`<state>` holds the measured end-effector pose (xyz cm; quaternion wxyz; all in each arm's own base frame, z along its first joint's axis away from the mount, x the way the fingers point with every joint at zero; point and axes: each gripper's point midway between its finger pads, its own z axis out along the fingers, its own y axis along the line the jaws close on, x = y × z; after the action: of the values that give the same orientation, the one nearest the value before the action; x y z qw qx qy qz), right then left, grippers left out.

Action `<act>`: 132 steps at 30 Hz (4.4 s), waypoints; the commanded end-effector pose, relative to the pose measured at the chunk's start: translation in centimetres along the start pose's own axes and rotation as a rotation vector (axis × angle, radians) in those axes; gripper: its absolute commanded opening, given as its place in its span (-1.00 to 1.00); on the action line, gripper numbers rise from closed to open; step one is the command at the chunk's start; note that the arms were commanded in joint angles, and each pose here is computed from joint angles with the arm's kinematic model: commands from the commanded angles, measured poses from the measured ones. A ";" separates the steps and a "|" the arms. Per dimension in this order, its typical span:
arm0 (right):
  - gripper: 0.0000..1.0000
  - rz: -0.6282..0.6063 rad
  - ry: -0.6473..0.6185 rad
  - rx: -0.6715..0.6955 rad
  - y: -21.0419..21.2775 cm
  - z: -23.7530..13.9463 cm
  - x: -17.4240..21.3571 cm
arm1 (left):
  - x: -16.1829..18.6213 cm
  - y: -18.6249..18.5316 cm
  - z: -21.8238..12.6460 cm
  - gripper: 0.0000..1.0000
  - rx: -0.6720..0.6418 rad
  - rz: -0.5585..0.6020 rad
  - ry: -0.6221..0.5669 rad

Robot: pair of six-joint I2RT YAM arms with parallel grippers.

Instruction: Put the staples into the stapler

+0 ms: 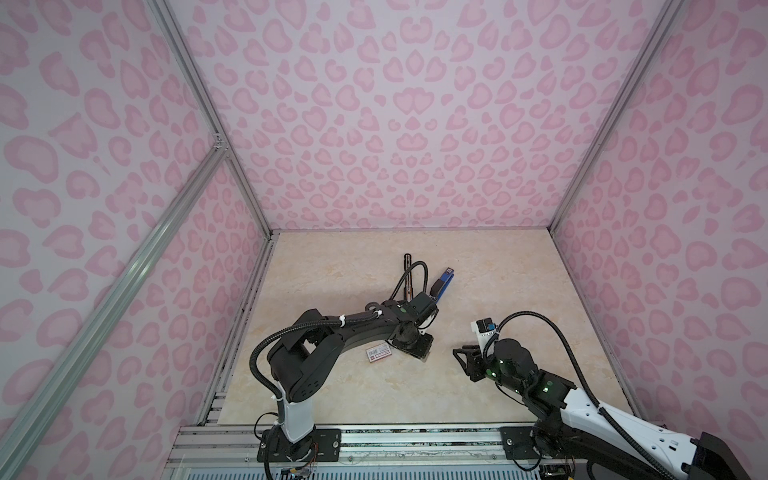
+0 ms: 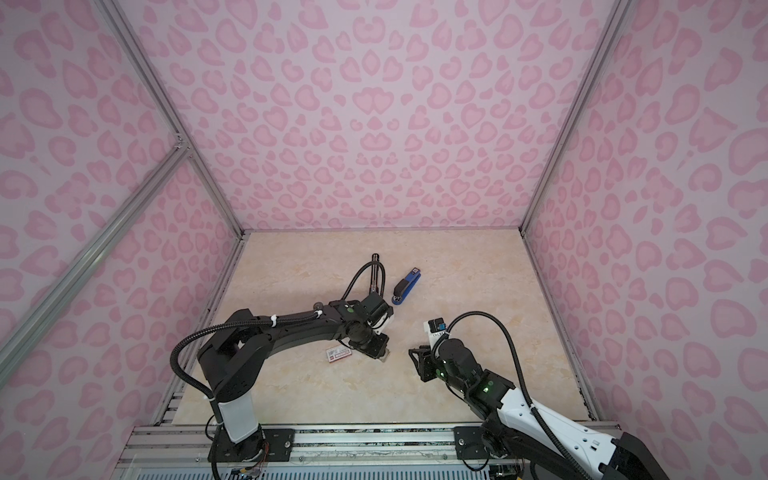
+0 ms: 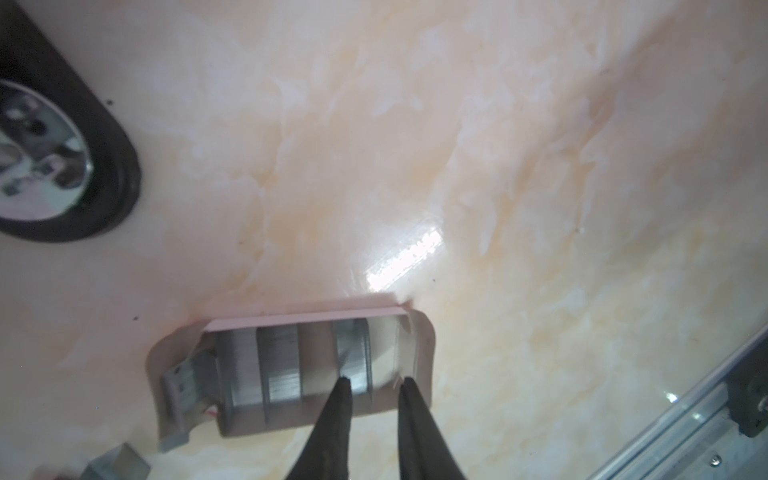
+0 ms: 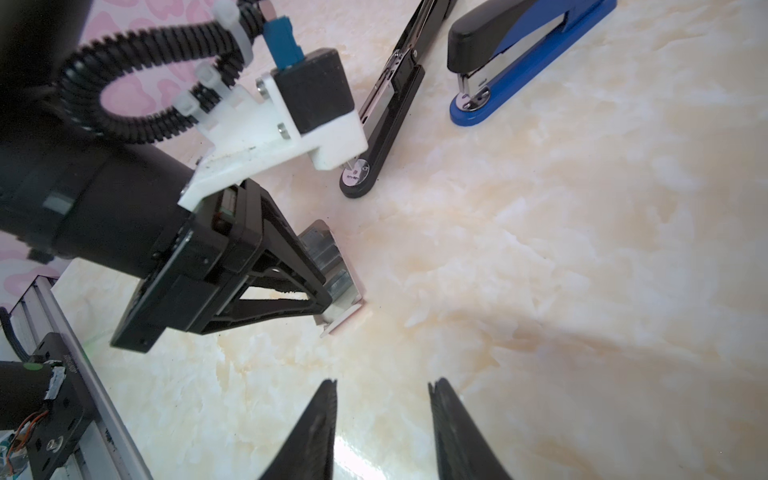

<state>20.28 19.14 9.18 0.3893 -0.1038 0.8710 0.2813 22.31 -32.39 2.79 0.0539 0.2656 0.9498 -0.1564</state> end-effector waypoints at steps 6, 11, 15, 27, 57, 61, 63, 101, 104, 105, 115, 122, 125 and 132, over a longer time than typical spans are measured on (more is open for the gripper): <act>-0.20 0.021 -0.032 0.011 -0.5 -0.4 -0.2 | 0.3 0.1 0.7 -0.54 -0.017 0.014 0.029; -0.20 0.041 -0.053 0.012 -0.9 -0.8 -0.2 | 0.4 0.3 1.1 -0.75 -0.027 0.017 0.041; -0.19 0.057 -0.072 0.011 -1.1 -1.2 -0.5 | 0.5 0.4 1.2 -0.83 -0.035 0.020 0.048; -0.19 0.050 -0.080 -0.004 -0.2 -1.3 -2.0 | -1.3 -1.0 -2.6 -0.94 0.004 0.051 -0.059; -0.07 0.207 -0.244 -0.502 8.6 -1.0 -17.6 | -7.4 -3.8 -22.9 -0.94 0.650 0.104 -0.710; -0.07 0.217 -0.261 -0.584 9.6 -1.6 -18.5 | -6.9 -4.8 -24.4 -0.93 0.716 0.145 -0.741; -0.07 0.215 -0.277 -0.613 10.0 -2.0 -18.9 | -6.7 -5.0 -24.7 -0.94 0.734 0.154 -0.744; -0.15 0.160 -0.287 -0.979 14.8 -5.8 -19.3 | -4.6 -7.7 -27.0 -0.94 0.939 0.262 -0.725; -0.20 0.160 -0.283 -0.992 15.0 -5.9 -19.2 | -4.5 -7.8 -27.2 -0.94 0.948 0.266 -0.727; -0.20 0.160 -0.282 -0.995 15.0 -5.9 -19.2 | -4.5 -7.9 -27.3 -0.94 0.951 0.267 -0.727; -0.26 0.162 -0.276 -1.005 15.1 -5.8 -18.9 | -4.4 -8.0 -27.6 -0.93 0.968 0.269 -0.730; -0.45 0.165 -0.274 -1.009 15.0 -5.7 -18.8 | -4.5 -8.0 -27.4 -0.93 0.973 0.263 -0.726; -0.51 0.165 -0.274 -1.012 15.0 -5.7 -18.8 | -4.5 -8.0 -27.4 -0.94 0.973 0.261 -0.725; -0.63 0.164 -0.272 -1.009 15.0 -5.5 -18.7 | -4.6 -7.9 -27.3 -0.93 0.970 0.258 -0.723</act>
<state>23.98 27.61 31.77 0.3718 -0.1583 0.5847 0.7034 21.64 -32.14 30.89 0.2529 0.2916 0.6665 -0.6378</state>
